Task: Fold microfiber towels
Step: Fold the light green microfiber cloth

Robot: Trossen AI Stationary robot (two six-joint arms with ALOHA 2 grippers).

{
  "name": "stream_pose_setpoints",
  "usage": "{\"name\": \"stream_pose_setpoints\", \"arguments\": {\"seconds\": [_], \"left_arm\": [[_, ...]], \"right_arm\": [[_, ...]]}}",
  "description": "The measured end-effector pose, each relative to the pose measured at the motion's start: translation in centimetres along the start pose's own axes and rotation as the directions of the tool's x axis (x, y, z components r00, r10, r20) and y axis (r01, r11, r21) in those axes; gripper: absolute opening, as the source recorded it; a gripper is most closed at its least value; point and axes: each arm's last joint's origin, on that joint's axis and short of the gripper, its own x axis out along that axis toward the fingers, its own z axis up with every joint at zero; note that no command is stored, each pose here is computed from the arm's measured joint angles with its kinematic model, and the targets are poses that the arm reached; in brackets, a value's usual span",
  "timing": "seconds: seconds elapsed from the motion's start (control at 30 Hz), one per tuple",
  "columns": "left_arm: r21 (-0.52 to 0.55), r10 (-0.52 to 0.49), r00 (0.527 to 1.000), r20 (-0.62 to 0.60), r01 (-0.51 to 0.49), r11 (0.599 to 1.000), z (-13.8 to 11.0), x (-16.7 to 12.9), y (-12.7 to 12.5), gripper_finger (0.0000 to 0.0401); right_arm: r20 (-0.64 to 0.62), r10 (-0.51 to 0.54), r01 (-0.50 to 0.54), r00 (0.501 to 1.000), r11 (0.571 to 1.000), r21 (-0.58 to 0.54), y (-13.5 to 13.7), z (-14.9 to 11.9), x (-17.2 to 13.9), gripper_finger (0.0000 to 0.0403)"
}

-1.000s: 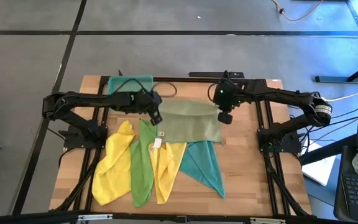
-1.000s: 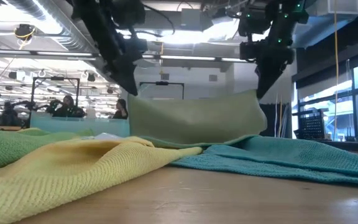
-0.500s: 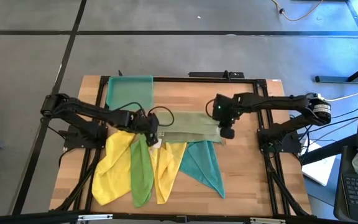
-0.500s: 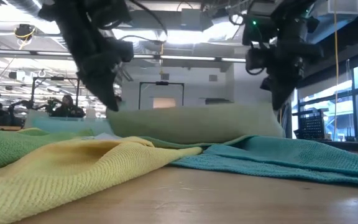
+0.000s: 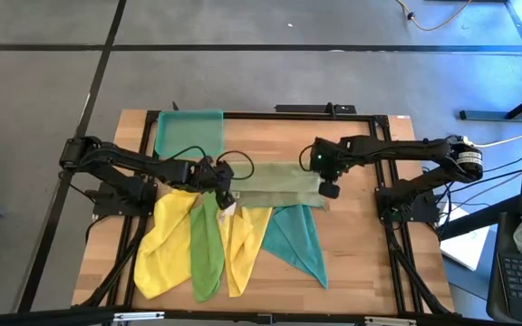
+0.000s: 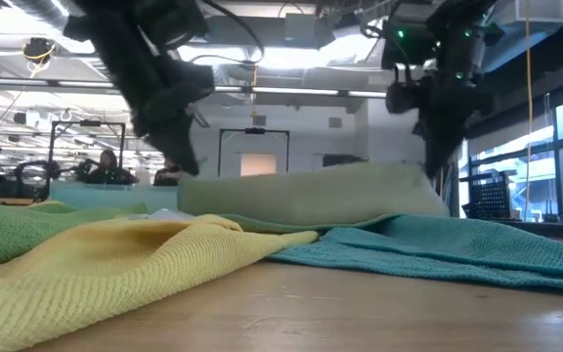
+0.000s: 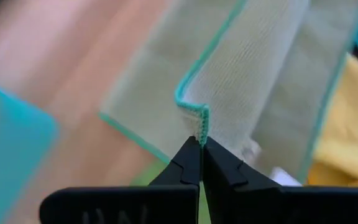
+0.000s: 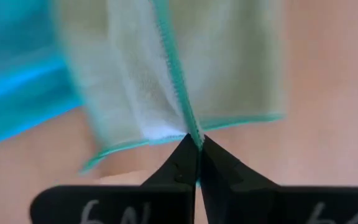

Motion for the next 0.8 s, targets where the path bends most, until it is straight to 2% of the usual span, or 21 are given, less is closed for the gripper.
{"name": "stream_pose_setpoints", "arguments": {"seconds": [0.07, 0.17, 0.27, 0.37, 0.43, 0.53, 0.6, 0.8], "left_arm": [[0.011, 0.055, 0.998, 0.041, -0.055, 0.998, 1.2, -0.1, 0.7, 0.0000], [0.016, 0.144, 0.985, 0.100, -0.146, 0.989, 3.0, 0.0, 2.4, 0.0000], [0.001, 0.197, 0.971, 0.138, -0.199, 0.980, 4.5, 0.4, 4.4, 0.0000], [-0.058, 0.256, 0.955, 0.152, -0.250, 0.967, 5.4, 0.9, 6.7, 0.0000], [-0.099, 0.292, 0.946, 0.141, -0.280, 0.955, 5.6, 1.2, 8.2, 0.0000], [-0.149, 0.291, 0.946, 0.145, -0.270, 0.951, 6.1, 1.4, 9.6, 0.0000], [-0.159, 0.256, 0.956, 0.141, -0.233, 0.959, 6.2, 1.5, 10.1, 0.0000], [-0.124, 0.183, 0.979, 0.095, -0.170, 0.978, 5.6, 1.6, 9.4, 0.0000]], "right_arm": [[0.044, -0.112, 0.113, 0.993, 0.993, -0.022, -0.5, 1.0, -1.0, 0.0012], [0.138, -0.279, 0.286, 0.950, 0.957, -0.040, -1.6, 2.5, -2.3, 0.0012], [0.184, -0.367, 0.379, 0.912, 0.925, -0.032, -3.1, 3.1, -2.8, 0.0012], [0.148, -0.460, 0.464, 0.875, 0.886, 0.009, -4.7, 2.9, -2.8, 0.0012], [0.099, -0.537, 0.535, 0.838, 0.844, 0.045, -5.9, 2.5, -2.9, 0.0012], [0.074, -0.613, 0.606, 0.787, 0.789, 0.102, -7.3, 2.3, -3.3, 0.0012], [0.086, -0.597, 0.587, 0.797, 0.801, 0.122, -7.7, 2.2, -3.5, 0.0012], [0.133, -0.352, 0.340, 0.927, 0.935, 0.101, -6.9, 1.9, -3.1, 0.0012]]}}
